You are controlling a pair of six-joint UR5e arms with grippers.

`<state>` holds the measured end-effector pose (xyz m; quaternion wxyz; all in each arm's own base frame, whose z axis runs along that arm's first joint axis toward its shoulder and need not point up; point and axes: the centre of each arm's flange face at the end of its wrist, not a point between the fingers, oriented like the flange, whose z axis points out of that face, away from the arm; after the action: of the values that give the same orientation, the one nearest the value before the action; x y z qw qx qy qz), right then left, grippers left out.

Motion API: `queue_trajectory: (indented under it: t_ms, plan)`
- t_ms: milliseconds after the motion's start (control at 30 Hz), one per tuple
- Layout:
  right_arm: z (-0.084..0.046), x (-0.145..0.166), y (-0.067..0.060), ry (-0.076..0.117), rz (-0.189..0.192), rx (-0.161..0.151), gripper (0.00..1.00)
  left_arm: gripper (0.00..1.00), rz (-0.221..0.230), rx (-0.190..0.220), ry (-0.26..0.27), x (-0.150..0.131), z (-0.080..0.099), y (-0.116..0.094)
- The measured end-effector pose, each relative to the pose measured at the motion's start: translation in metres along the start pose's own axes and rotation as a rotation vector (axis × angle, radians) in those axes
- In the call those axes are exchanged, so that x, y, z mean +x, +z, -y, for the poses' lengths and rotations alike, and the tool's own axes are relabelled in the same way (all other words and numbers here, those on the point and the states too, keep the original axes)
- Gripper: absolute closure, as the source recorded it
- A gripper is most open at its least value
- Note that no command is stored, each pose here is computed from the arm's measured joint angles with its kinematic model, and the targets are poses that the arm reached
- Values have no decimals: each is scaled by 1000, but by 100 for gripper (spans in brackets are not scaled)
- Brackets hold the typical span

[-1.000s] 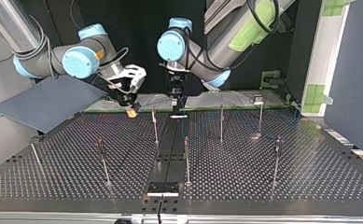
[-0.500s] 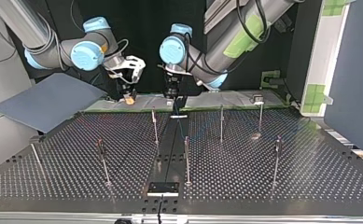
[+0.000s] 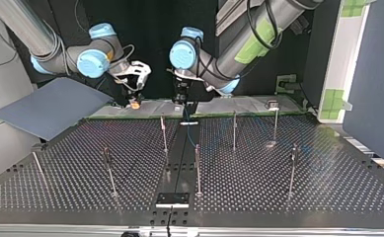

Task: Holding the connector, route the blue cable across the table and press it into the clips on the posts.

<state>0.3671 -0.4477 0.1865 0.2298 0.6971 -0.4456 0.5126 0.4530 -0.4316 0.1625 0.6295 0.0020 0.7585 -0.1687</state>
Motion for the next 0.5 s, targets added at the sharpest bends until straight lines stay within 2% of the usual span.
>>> queue_trajectory:
  t_ms: [133, 267, 500]
  plan:
    - [-3, 10, 6, 7, -22, 22, 100, 100, -3, 10, 3, 8, 2, 4]
    - [-5, 17, 10, 14, -34, 43, 100, 100, 16, 25, -8, 1, 7, 13]
    - [-16, 11, 20, 23, -23, 37, 100, 100, 30, 43, -20, -8, 12, 20]
